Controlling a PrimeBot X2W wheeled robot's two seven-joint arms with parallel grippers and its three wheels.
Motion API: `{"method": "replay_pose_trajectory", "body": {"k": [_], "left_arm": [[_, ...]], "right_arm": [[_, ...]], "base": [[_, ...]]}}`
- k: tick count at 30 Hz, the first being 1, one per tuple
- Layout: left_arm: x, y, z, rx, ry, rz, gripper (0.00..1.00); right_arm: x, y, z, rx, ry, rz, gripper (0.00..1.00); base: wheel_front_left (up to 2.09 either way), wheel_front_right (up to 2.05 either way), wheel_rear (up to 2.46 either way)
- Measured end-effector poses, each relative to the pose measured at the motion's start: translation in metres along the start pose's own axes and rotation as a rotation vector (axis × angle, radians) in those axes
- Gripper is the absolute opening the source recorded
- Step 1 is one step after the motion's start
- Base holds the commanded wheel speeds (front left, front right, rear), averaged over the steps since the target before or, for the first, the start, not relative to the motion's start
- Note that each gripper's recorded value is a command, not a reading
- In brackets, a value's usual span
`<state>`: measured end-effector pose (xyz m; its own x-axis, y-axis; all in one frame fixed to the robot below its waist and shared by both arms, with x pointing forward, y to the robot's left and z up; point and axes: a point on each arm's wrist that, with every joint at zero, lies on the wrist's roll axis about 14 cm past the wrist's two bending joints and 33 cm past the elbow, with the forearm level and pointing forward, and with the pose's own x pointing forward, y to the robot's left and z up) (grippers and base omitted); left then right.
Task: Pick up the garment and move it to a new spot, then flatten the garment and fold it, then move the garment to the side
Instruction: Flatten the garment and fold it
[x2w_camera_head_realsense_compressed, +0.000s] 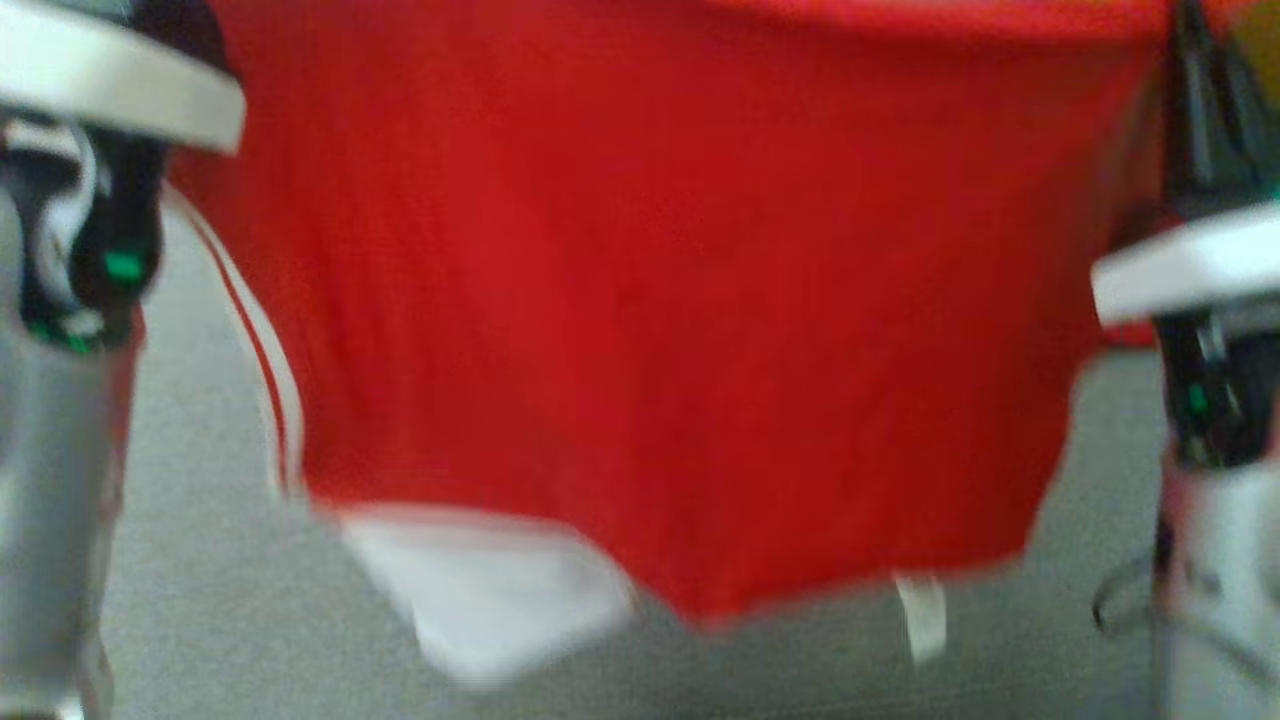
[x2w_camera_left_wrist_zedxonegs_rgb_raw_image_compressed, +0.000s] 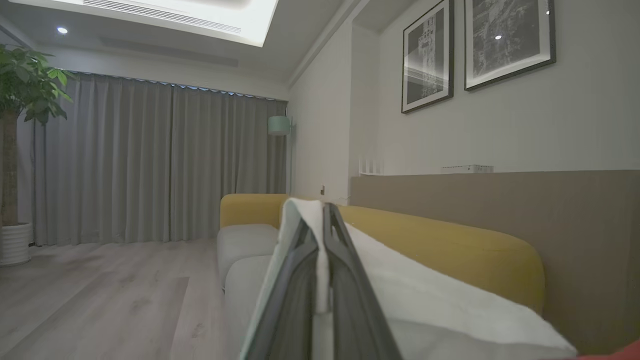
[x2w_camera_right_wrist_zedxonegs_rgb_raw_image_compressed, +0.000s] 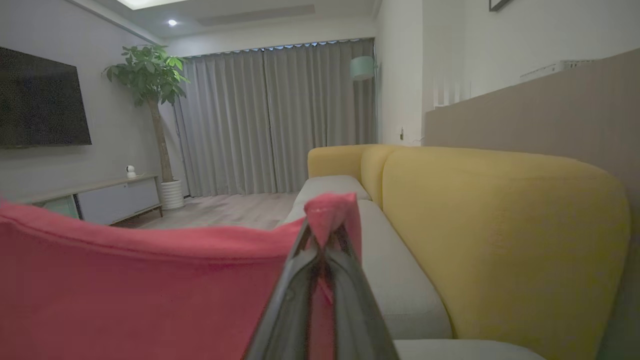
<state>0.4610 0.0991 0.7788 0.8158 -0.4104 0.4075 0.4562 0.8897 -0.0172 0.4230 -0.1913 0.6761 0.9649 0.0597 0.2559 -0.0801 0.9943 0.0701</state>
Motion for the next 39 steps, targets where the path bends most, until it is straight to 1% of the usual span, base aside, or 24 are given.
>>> {"method": "replay_pose_trajectory", "body": {"k": [2,3,8,10,12,15,16,18,19,22,24,27,29,32,35,37,39], "left_arm": [[0.020,0.012,-0.015,-0.013,0.013,0.010,0.00],[0.031,0.018,-0.021,-0.018,0.016,0.013,0.00],[0.080,0.034,-0.035,0.005,-0.017,0.021,0.00],[0.093,0.037,-0.027,0.025,-0.060,0.031,0.00],[0.100,0.039,-0.008,0.042,-0.125,0.041,0.00],[0.108,0.041,0.011,0.044,-0.194,0.047,0.00],[0.110,0.041,0.008,0.036,-0.189,0.041,0.00],[0.113,0.038,-0.015,0.014,-0.153,0.019,0.00],[0.114,0.036,-0.032,0.004,-0.123,0.007,0.00],[0.108,0.040,-0.098,-0.046,-0.016,0.005,0.00],[0.094,0.051,-0.150,-0.080,0.077,0.035,0.00],[0.059,0.068,-0.227,-0.157,0.214,0.106,0.00],[0.036,0.074,-0.266,-0.194,0.275,0.145,0.00],[0.010,0.076,-0.301,-0.228,0.329,0.172,0.00],[-0.010,0.074,-0.314,-0.254,0.349,0.192,0.00],[-0.021,0.070,-0.314,-0.261,0.348,0.191,0.00],[-0.035,0.062,-0.309,-0.274,0.338,0.194,0.00]], "right_arm": [[0.029,0.002,-0.012,-0.014,0.013,0.011,0.00],[0.044,0.002,-0.012,-0.025,-0.001,0.011,0.00],[0.118,-0.001,0.005,-0.142,-0.113,0.005,0.00],[0.138,-0.001,0.018,-0.190,-0.164,-0.002,0.00],[0.152,-0.004,0.030,-0.199,-0.210,-0.015,0.00],[0.171,-0.010,0.028,-0.195,-0.213,-0.040,0.00],[0.177,-0.011,0.020,-0.196,-0.196,-0.045,0.00],[0.186,-0.009,-0.006,-0.204,-0.159,-0.036,0.00],[0.190,-0.007,-0.022,-0.228,-0.137,-0.026,0.00],[0.197,-0.007,-0.085,-0.222,-0.027,-0.014,0.00],[0.197,-0.009,-0.128,-0.221,0.047,-0.010,0.00],[0.189,-0.008,-0.195,-0.197,0.174,0.003,0.00],[0.178,-0.006,-0.236,-0.185,0.256,0.016,0.00],[0.159,-0.003,-0.283,-0.150,0.356,0.024,0.00],[0.143,0.000,-0.307,-0.105,0.410,0.020,0.00],[0.137,0.002,-0.307,-0.072,0.412,0.013,0.00],[0.130,0.005,-0.299,-0.026,0.387,0.007,0.00]], "base": [[0.00,0.00,0.00],[0.00,0.00,0.00],[0.00,0.00,0.00],[0.00,0.00,0.00],[0.00,0.00,0.00],[0.00,0.00,0.00],[0.00,0.00,0.00],[0.00,0.00,0.00],[0.00,0.00,0.00],[0.00,0.00,0.00],[0.00,0.00,0.00],[0.00,0.00,0.00],[0.00,0.00,0.00],[0.00,0.00,0.00],[0.00,0.00,0.00],[0.00,0.00,0.00],[0.00,0.00,0.00]]}}
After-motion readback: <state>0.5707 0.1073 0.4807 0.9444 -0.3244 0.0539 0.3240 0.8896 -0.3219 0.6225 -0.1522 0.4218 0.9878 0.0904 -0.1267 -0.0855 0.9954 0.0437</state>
